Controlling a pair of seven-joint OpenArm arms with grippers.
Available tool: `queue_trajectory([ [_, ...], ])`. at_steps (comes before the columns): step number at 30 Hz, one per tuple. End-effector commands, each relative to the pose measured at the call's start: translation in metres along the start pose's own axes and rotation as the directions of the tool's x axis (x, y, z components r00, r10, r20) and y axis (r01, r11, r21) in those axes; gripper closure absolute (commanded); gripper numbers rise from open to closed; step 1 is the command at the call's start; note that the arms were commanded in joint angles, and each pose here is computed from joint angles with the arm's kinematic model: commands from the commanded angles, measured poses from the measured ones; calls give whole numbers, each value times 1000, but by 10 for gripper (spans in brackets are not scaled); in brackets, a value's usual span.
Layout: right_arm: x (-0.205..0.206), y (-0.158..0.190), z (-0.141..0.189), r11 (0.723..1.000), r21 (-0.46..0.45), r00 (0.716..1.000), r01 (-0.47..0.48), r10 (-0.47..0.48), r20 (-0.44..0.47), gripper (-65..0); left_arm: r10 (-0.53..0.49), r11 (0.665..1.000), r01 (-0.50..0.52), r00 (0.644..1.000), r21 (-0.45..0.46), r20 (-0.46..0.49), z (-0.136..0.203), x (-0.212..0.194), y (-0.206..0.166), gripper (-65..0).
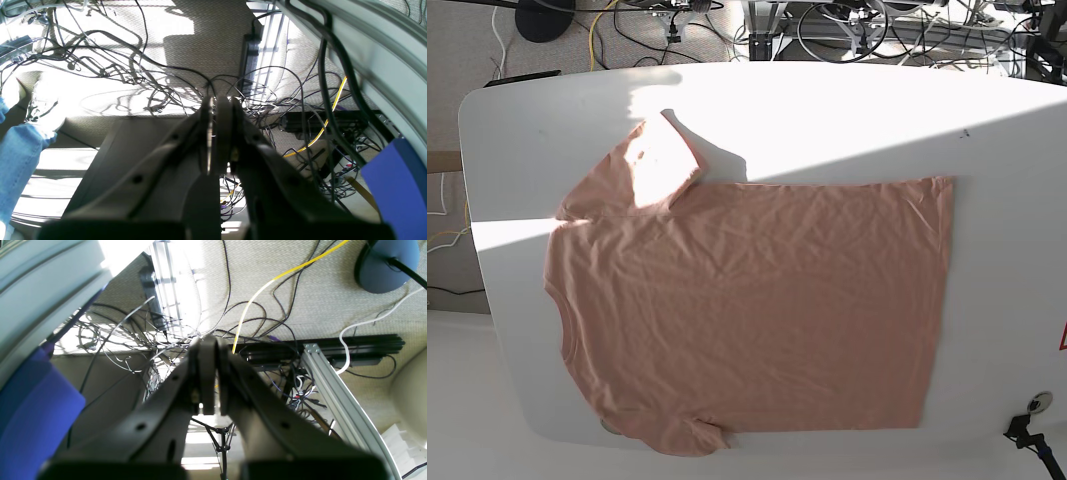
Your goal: Fold the T-shirt properly
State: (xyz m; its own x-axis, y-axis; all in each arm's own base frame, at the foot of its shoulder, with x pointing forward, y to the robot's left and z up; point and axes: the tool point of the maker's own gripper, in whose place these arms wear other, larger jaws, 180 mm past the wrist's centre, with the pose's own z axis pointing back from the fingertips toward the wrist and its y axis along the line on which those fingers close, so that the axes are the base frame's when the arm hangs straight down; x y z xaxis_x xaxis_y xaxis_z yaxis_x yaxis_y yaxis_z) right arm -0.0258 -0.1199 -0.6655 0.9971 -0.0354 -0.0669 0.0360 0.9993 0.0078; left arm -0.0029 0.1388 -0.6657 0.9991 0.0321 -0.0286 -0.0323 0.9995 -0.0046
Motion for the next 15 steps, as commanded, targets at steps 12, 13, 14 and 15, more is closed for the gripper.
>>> queue_trajectory([
  [12, -2, 1, 0, 1000, 6, 1000, -1, 1, -4, -7, -8, 1000, 8, 1000, 11, -4, 0, -1, 3, -10],
  [13, -2, 1, 0, 1000, 6, 1000, -1, 1, -4, -8, -8, 1000, 8, 1000, 10, -2, 0, -1, 3, -10],
  [14, -1, 1, 0, 1000, 6, 1000, 2, -2, -2, -8, -9, 1000, 9, 1000, 10, -1, 0, -1, 3, -9],
  [15, -1, 0, 0, 1000, 4, 1000, 0, 0, -3, -8, -8, 1000, 8, 1000, 7, -11, 0, -5, 2, -10],
])
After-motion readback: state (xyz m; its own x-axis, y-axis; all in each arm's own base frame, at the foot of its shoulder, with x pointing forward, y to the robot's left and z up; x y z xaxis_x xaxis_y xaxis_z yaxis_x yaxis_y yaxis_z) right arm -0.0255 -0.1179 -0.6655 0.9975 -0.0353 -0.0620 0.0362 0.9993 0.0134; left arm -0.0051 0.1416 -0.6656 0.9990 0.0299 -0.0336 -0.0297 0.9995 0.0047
